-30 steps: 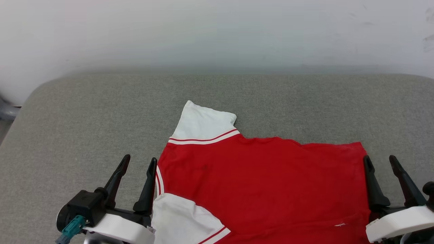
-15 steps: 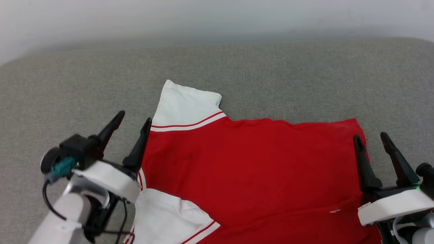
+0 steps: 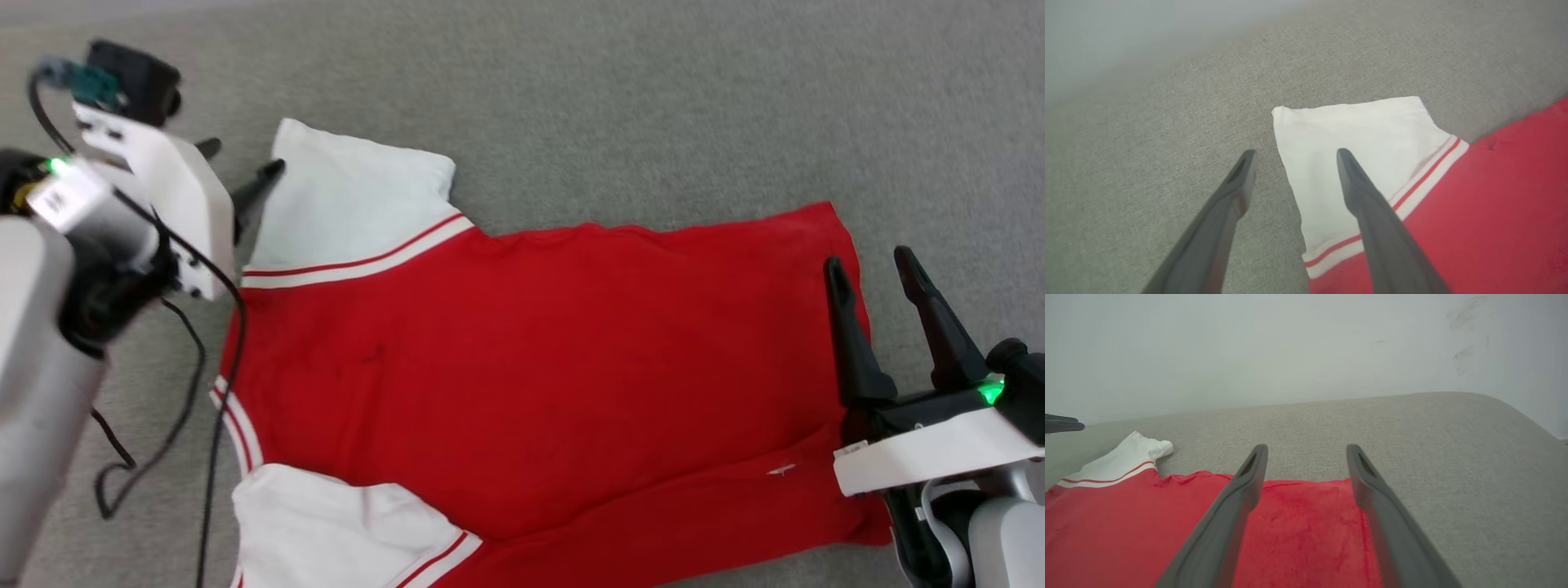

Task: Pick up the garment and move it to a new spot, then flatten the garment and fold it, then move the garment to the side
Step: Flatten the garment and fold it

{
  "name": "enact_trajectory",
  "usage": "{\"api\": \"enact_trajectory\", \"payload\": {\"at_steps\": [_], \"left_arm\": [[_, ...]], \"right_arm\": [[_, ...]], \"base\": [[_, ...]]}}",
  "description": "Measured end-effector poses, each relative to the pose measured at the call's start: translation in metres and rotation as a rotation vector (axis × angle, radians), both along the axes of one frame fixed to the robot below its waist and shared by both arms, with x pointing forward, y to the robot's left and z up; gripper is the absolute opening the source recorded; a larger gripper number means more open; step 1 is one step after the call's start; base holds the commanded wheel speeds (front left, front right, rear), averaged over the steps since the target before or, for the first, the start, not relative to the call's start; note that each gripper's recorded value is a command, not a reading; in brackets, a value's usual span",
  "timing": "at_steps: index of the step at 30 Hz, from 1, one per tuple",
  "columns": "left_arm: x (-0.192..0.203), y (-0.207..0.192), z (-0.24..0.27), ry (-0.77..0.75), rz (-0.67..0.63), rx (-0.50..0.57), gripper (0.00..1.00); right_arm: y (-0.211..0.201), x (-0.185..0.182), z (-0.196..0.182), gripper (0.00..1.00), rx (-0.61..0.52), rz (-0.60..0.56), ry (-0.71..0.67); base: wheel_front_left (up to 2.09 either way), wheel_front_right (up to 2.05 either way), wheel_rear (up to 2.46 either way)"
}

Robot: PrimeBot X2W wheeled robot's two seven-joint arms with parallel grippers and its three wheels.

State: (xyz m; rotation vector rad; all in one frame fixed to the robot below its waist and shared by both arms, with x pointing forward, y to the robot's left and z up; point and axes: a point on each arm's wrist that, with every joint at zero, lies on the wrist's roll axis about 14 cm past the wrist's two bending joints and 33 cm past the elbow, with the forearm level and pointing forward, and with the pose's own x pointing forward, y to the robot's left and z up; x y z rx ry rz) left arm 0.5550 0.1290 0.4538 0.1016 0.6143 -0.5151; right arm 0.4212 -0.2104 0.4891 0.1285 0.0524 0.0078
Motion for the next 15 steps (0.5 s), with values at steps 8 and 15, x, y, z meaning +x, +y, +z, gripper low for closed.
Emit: {"api": "enact_trajectory", "payload": {"at_steps": [8,15], "left_arm": [[0.033,-0.006,-0.043,0.225,-0.014,0.073,1.0],[0.048,-0.009,-0.068,0.311,-0.006,0.114,1.0]], "right_arm": [[-0.007,0.004,-0.028,1.0,-0.008,-0.029,0.069],[-0.017,0.004,-0.041,1.0,-0.021,-0.065,0.095]], "base": [[0.0,0.0,0.0],[0.0,0.0,0.0]]}}
